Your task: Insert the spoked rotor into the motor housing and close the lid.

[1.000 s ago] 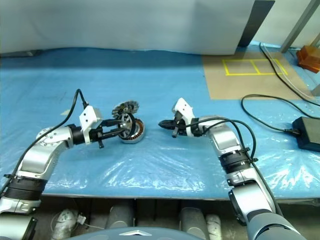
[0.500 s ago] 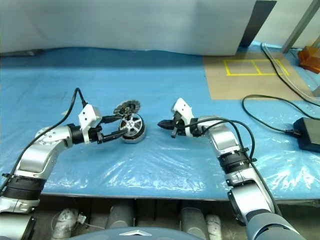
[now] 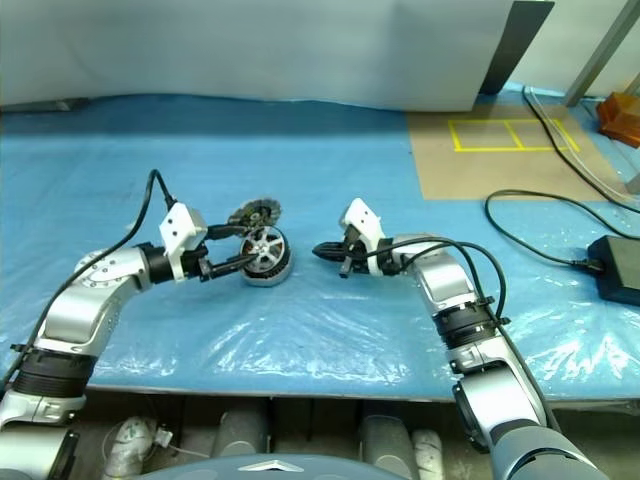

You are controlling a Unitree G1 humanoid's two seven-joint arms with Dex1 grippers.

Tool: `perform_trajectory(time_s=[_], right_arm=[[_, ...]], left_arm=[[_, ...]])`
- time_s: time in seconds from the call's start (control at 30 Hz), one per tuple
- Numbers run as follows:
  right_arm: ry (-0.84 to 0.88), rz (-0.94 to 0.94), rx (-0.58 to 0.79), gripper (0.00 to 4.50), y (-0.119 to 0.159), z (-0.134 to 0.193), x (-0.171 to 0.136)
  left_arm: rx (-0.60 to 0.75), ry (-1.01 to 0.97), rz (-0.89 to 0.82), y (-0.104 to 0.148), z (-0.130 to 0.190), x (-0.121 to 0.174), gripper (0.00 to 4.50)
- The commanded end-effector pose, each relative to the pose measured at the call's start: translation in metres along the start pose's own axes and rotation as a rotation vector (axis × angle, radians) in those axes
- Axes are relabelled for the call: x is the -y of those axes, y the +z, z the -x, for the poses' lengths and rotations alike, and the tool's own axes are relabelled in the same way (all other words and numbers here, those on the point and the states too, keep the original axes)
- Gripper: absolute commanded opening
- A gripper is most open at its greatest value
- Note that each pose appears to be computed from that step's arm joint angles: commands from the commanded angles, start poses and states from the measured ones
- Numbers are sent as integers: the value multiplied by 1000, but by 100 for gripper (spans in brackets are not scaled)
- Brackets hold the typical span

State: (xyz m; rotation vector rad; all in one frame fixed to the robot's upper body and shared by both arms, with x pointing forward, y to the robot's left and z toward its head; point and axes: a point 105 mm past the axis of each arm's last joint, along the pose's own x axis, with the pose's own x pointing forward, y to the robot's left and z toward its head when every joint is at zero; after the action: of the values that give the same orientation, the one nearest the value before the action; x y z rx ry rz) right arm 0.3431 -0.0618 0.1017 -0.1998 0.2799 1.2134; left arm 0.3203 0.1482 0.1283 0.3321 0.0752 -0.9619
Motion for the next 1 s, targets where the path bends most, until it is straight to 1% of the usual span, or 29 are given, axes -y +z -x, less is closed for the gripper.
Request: perform_trajectory(time_s=[0.03,0.13,0.4,0.53,0.67,0.87,0.93,1.0], right_arm=[[11,22,14,0,3,0,-4],[8,21,15,0,3,1,-4],[-3,18,9,0,1,3,-3],[-5,16,10,0,1,3,-3],[-10,18,6,0,1,4,-1],[-15,20,6,0,1,4,0],[-15,21,6,0,1,3,0],[-15,22,6,0,2,3,0]], left_arm=[[12,-29,-42,5,-9,4,329],[0,-42,-43,2,-11,5,329],[-19,-16,-20,-9,-19,-3,329],[-24,-73,-5,-10,-21,8,329],[-57,-116,3,-16,-20,16,329],[-70,-119,13,-20,-17,16,329],[-71,-104,12,-22,-17,14,291],[-78,-101,11,-24,-18,14,238]])
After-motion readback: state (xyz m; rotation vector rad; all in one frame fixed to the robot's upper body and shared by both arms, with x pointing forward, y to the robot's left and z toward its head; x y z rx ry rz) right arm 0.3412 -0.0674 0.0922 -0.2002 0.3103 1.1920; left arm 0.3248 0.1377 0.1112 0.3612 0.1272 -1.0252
